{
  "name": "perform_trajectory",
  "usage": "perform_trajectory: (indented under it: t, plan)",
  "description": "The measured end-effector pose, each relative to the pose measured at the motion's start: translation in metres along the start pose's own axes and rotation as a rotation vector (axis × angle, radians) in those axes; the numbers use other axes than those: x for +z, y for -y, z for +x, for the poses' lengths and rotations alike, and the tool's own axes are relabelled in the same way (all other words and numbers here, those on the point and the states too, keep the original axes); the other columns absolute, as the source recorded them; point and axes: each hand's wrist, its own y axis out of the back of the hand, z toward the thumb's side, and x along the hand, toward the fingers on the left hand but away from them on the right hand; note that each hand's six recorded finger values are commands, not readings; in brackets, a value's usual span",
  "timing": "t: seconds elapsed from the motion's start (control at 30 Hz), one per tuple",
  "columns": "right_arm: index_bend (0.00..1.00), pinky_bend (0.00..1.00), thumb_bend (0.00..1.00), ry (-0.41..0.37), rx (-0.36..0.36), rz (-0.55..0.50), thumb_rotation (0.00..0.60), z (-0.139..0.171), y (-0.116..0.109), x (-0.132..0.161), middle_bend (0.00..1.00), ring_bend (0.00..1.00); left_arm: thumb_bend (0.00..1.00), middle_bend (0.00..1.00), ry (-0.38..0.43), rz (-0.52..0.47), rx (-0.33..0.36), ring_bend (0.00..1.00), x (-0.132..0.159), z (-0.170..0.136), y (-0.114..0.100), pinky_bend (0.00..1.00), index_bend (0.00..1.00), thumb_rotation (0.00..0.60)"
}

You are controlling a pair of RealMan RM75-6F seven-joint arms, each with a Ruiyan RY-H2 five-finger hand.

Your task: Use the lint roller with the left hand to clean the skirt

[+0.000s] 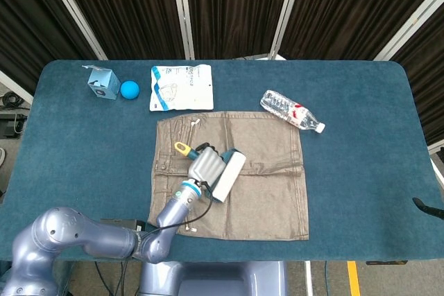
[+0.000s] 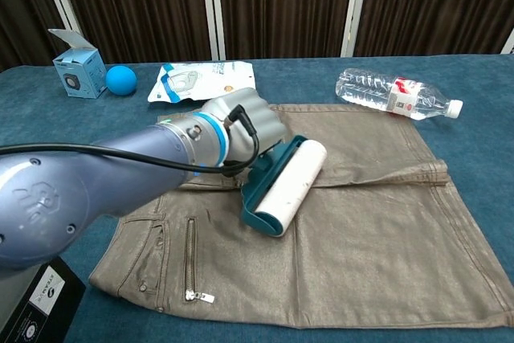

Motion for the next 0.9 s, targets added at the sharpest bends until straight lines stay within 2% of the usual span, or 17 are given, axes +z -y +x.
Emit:
perform_trajectory:
  t: [0.1,0.23,0.37,0.53,0.67,0.9]
  plan:
    - [0.0,0.0,0.0,0.004,-0.002,-0.001,0.6,0.0,-0.001,-0.001,0.0,0.0,0.66,0.46,0.02,0.021,0.017,0.39,0.016,0.0,-0.008,0.44,0.55,0.6]
    - [0.0,0.0,0.0,0.004,-0.001,0.0,0.6,0.0,-0.001,-0.002,0.0,0.0,0.66,0.46,0.021,0.046,0.028,0.39,0.024,0.001,-0.013,0.44,0.55,0.6]
    - [0.0,0.0,0.0,0.003,0.0,0.0,0.6,0.0,-0.001,-0.002,0.0,0.0,0.66,0.46,0.007,0.056,0.018,0.39,0.02,0.002,-0.009,0.44,0.55,0.6]
    - [0.0,0.0,0.0,0.002,0.001,0.001,0.6,0.0,0.0,-0.001,0.0,0.0,0.66,0.46,-0.03,0.062,0.002,0.39,0.0,0.004,0.0,0.44,0.55,0.6]
    - [0.0,0.0,0.0,0.004,-0.002,-0.003,0.6,0.0,-0.001,-0.001,0.0,0.0,0.66,0.46,-0.07,0.072,-0.02,0.39,-0.024,0.003,0.014,0.44,0.55,0.6]
    - [0.0,0.0,0.0,-0.003,0.0,-0.003,0.6,0.0,-0.001,0.001,0.0,0.0,0.66,0.46,-0.146,0.06,-0.12,0.39,-0.073,-0.007,0.062,0.44,0.55,0.6]
